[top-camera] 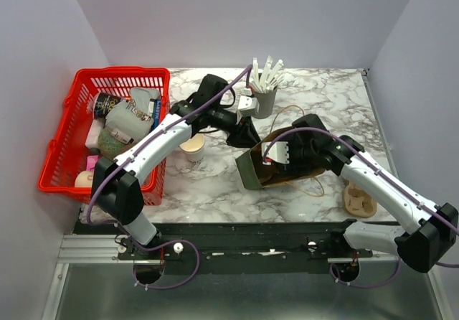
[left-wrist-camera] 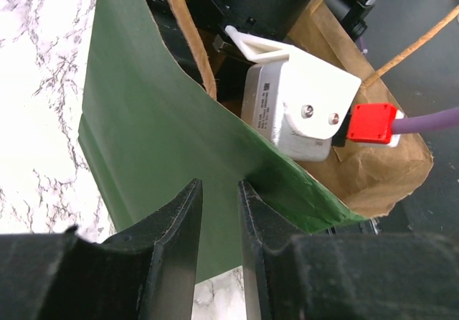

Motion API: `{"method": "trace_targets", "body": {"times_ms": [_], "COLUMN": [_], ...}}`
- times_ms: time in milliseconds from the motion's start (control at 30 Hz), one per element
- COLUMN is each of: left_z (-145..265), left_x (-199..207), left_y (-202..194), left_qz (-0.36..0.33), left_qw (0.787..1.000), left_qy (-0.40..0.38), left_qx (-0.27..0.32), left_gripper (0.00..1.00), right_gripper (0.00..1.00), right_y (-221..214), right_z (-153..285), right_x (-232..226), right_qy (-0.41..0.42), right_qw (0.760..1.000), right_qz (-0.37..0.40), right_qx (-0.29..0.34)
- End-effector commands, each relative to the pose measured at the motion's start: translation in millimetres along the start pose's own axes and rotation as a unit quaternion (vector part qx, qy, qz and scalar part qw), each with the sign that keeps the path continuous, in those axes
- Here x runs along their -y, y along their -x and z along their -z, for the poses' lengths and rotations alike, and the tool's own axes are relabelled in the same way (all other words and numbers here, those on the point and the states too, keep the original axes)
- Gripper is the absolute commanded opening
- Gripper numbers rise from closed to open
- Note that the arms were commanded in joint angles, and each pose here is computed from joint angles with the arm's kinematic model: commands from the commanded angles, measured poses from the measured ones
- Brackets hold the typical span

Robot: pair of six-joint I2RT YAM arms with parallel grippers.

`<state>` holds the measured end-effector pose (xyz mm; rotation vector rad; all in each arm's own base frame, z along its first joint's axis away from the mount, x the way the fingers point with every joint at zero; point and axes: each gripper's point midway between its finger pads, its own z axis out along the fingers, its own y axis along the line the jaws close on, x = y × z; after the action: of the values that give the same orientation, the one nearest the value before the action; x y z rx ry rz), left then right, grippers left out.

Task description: Pack the takeout coffee

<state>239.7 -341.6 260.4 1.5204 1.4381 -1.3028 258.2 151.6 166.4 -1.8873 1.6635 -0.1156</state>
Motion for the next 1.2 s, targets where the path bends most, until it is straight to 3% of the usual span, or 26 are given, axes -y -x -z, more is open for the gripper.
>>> {"method": "trace_targets", "body": {"times_ms": [0,233,500,633,1167], "left_z": [3.2,12.8,29.3,36.2,60.6], "left_x": [-5.5,-13.6,-24.5,-25.3,-24.2], "left_y": [3.6,4.7,4.2,4.9,7.8], "left_qz": [-0.008,0.003,0.016,0.017,0.018], "left_qw": [1.0,1.0,0.997,0.996,0.988], "left_qy": [0.001,0.028,0.073,0.089,0.15], "left_qx": [0.008,0.007,0.01,0.012,0.022], "left_gripper": [0.39,0.47,0.57,0.67,0.68], "right_gripper": [0.33,0.33,0.33,0.34,0.32], "right_y": [10.9,17.8,8.9,8.7,3.6], "right_z": [4.2,-1.2,-13.7,-14.3,-23.7], "right_x": [-7.2,-6.9,-5.8,-2.4,18.2], "right_qy": [0.053,0.095,0.146,0.157,0.206], "right_qw": [0.998,0.993,0.987,0.985,0.975], "right_qz": [0.029,0.049,0.06,0.066,0.075], "right_qx": [0.033,0.049,0.026,0.023,-0.031]}}
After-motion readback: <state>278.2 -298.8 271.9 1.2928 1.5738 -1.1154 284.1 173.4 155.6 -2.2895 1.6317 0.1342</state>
